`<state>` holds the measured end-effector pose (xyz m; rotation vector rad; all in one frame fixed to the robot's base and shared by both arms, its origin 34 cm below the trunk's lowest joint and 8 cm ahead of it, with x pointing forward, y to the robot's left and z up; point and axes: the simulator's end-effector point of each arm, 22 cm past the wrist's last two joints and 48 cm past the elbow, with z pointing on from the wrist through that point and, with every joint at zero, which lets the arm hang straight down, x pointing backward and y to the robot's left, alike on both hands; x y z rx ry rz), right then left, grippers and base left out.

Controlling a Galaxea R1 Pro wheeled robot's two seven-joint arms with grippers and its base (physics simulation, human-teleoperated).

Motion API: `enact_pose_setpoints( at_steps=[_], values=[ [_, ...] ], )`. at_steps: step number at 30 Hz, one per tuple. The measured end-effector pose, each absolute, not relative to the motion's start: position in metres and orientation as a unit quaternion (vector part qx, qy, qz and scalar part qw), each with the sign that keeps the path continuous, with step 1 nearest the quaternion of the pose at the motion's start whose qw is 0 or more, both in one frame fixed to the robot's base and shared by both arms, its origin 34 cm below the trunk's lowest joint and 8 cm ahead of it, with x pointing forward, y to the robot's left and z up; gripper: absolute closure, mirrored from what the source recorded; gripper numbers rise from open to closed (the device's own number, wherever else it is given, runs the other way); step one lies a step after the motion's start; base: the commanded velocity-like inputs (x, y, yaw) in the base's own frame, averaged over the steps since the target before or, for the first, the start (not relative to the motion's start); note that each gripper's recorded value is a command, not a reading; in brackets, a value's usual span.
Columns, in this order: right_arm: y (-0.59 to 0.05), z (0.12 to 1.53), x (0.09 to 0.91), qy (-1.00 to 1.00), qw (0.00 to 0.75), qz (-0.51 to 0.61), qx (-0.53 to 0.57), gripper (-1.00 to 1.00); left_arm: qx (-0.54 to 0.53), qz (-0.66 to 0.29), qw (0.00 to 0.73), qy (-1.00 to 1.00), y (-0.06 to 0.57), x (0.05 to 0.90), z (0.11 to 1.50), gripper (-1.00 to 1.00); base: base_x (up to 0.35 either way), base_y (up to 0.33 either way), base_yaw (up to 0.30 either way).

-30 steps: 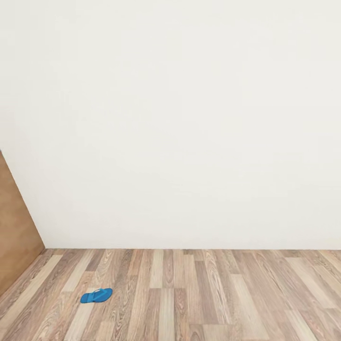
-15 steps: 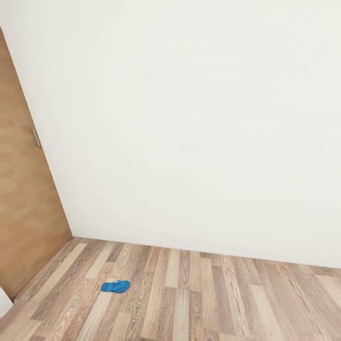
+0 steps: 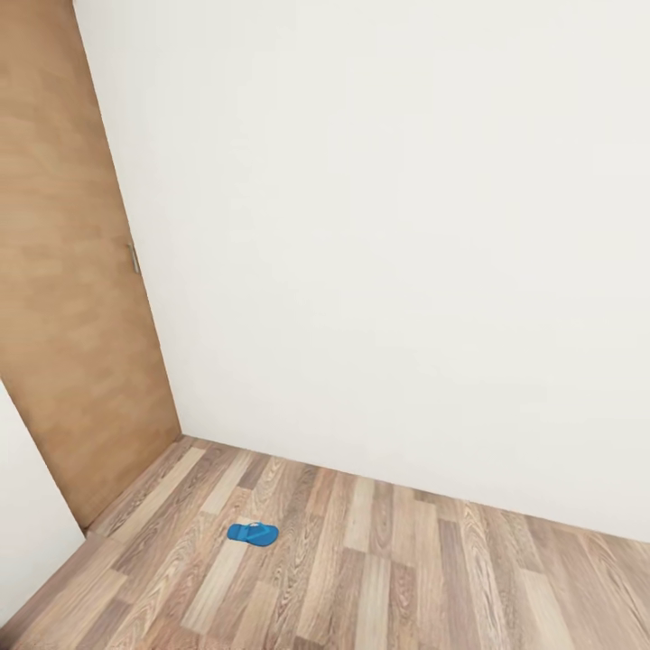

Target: In the bedroom, move the book from the bed onto either nightstand, and place the two sandals side by side next to the bed.

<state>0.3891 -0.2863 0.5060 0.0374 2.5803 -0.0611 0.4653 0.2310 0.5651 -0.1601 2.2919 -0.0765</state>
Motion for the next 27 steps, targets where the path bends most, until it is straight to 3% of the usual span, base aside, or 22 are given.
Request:
enact_pose_setpoints(
  at_steps=[9, 27],
  values=[
    [-0.2857, 0.5061, 0.389, 0.961, 0.277, -0.022, 0.014, -1.0, -0.063, -0.031, 0.409, 0.91, 0.2302, 0.4653, 0.5653, -1.0, 0.051, -0.026, 0.056],
    [-0.2856, 0.5063, 0.3889, 0.961, 0.277, -0.022, 0.014, -1.0, -0.063, -0.031, 0.409, 0.91, 0.2302, 0.4652, 0.5654, -1.0, 0.274, -0.09, 0.001]
  ],
)
